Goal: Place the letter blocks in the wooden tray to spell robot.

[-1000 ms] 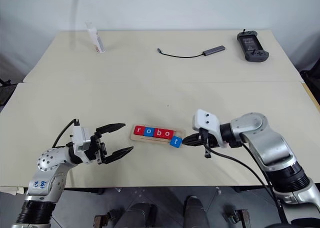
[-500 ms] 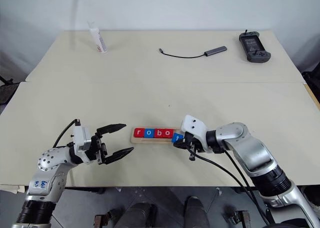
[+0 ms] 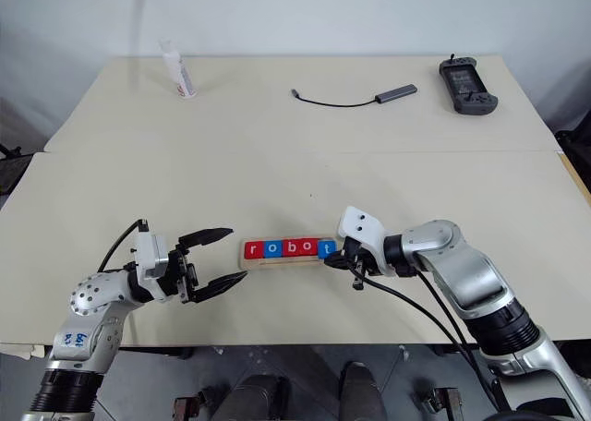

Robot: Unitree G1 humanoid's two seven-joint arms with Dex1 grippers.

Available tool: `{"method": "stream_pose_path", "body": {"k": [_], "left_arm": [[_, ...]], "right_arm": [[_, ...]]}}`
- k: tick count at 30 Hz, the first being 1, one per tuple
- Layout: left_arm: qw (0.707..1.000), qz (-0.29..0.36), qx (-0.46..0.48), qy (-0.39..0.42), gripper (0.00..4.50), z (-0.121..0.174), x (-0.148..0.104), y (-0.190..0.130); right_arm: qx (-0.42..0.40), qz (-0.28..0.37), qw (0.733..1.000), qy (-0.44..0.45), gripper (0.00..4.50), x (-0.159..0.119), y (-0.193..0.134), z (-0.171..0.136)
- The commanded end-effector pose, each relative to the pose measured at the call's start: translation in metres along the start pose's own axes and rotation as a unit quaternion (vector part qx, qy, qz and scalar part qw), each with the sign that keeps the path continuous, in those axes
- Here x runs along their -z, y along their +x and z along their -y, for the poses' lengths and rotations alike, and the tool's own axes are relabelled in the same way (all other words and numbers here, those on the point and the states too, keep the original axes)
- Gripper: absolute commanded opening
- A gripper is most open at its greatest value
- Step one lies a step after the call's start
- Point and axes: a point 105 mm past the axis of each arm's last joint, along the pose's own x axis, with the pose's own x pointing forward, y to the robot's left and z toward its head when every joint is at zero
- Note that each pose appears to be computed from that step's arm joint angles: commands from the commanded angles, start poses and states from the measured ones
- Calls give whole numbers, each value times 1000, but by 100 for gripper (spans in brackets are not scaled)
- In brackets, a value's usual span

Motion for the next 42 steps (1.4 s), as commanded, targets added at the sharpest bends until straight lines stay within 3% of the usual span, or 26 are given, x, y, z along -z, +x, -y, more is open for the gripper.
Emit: {"method": "stream_pose_path", "body": {"k": [1,19,25,30,42], "left_arm": [[1000,6,3,11,450,1,-5,2],[1000,12,3,6,450,2,-3,7],[1000,14,1,6,450,2,-3,8],[1000,14,0,8,450,2,-3,8],[1000,14,-2,10,450,0,-4,7]], "right_arm": [[12,13,1000,-18,2,-10,-3,4],[23,25,999,-21,2,-15,1,6],[32,44,998,-20,2,-23,-16,9],[58,27,998,-14,2,-14,-25,19],[49,21,999,-2,2,-5,0,19]]}}
